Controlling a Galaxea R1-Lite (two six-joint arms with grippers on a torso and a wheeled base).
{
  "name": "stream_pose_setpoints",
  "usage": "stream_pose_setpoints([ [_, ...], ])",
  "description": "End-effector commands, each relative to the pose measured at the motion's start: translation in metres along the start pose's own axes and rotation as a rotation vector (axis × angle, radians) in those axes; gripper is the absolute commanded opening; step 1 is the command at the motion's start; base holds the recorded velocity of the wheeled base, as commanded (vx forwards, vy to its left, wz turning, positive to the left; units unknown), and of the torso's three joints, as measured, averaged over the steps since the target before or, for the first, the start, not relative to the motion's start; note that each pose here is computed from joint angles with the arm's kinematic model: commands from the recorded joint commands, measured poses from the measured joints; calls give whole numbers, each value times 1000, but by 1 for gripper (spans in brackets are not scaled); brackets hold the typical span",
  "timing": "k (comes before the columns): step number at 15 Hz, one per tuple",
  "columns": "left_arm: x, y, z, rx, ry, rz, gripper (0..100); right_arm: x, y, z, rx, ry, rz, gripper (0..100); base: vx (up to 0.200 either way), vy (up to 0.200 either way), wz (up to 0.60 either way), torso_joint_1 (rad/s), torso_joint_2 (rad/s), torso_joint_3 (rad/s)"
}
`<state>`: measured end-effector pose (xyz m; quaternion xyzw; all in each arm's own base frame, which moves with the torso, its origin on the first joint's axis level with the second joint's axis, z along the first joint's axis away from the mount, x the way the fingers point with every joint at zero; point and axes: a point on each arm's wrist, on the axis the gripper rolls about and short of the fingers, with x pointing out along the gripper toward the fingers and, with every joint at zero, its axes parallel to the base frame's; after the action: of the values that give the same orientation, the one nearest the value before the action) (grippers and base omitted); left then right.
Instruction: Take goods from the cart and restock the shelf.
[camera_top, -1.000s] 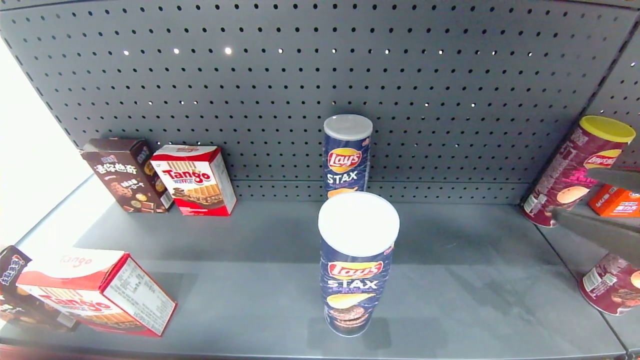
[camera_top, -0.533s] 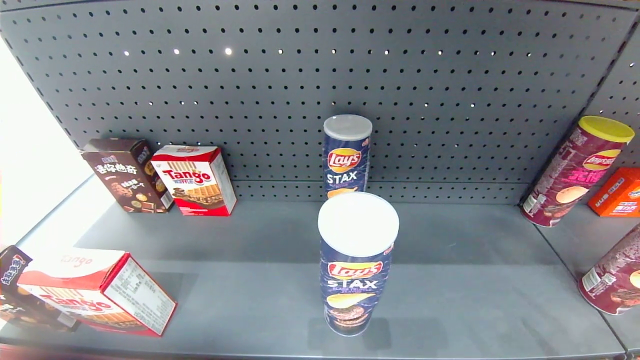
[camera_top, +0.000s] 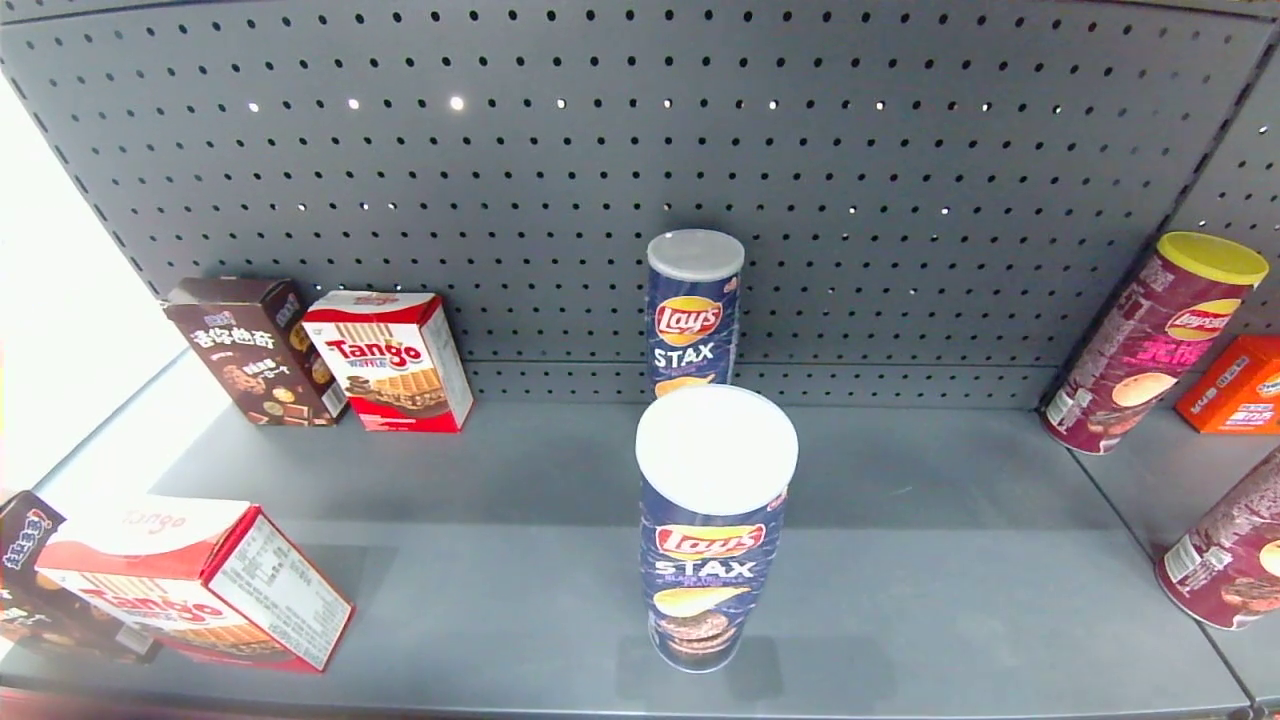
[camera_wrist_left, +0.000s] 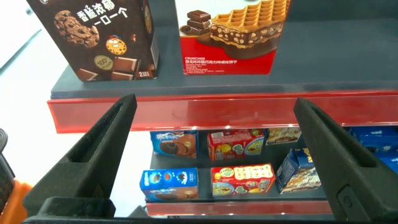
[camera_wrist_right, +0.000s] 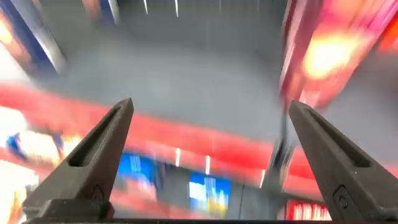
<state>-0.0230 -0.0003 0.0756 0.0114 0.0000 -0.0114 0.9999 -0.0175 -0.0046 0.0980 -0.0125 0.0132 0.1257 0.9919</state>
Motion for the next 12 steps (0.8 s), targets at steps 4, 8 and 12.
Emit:
stream_pose_setpoints([
  [4,0,0,0,2,1,0,100,3,0,-20,15,57,-2,100,0,0,0,0,0,0],
  [8,0,0,0,3,0,-2,100,3,0,-20,15,55,-1,100,0,0,0,0,0,0],
  [12,0,0,0,3,1,-3,100,3,0,-20,15,64,-10,100,0,0,0,0,0,0],
])
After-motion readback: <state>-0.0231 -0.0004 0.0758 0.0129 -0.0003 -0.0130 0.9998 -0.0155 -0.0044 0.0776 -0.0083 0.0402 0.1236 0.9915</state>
